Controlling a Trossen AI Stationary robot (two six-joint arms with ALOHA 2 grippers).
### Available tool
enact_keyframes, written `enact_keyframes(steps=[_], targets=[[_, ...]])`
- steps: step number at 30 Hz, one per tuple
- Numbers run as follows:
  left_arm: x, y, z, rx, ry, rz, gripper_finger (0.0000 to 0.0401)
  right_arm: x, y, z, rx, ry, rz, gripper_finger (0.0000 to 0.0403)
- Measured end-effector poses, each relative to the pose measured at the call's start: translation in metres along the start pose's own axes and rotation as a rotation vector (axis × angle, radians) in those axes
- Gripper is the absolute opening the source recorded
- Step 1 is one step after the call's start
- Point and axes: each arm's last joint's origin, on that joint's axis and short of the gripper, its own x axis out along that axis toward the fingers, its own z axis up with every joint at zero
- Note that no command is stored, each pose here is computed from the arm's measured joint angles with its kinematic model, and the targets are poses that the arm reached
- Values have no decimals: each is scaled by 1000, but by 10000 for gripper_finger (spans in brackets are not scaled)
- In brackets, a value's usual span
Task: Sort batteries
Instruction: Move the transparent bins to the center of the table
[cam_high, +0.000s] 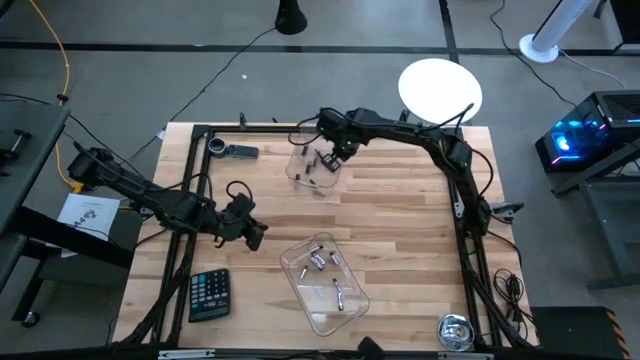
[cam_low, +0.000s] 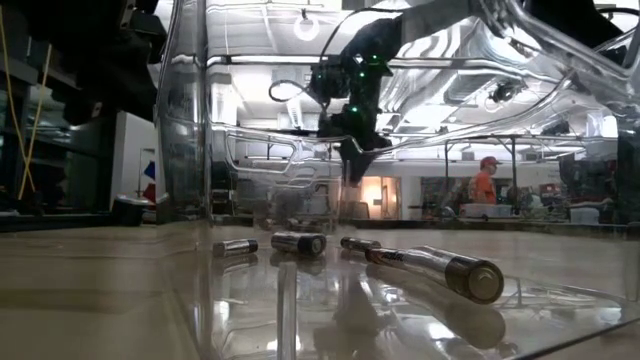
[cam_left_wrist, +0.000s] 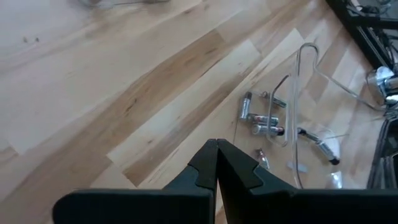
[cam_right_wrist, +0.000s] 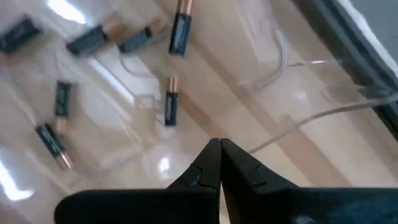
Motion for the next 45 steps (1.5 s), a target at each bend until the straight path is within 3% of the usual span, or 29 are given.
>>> enact_keyframes(steps=[13,20,23,27,32,37,41,45], targets=[[0,0,0,76,-6,4,0,-22,8,-34,-178,253,-57,0],[0,0,0,103,2,-3,0,-32,38,-52,-280,309,-66,0],[-5,-2,-2,107,59,-59,0,-45,53,-67,-342,347,-72,0],[-13,-9,-16,149,176,-151,0,-77,81,-89,-430,327,59,0],[-22,-17,-49,223,288,-192,0,-106,123,-131,-536,331,178,0],[-22,-20,-88,272,442,-139,0,-91,159,-211,-634,498,296,0],[-14,-22,-108,291,508,-104,0,-79,177,-279,-616,594,407,0],[-1,-24,-109,292,517,-94,0,-83,204,-319,-563,565,573,0]])
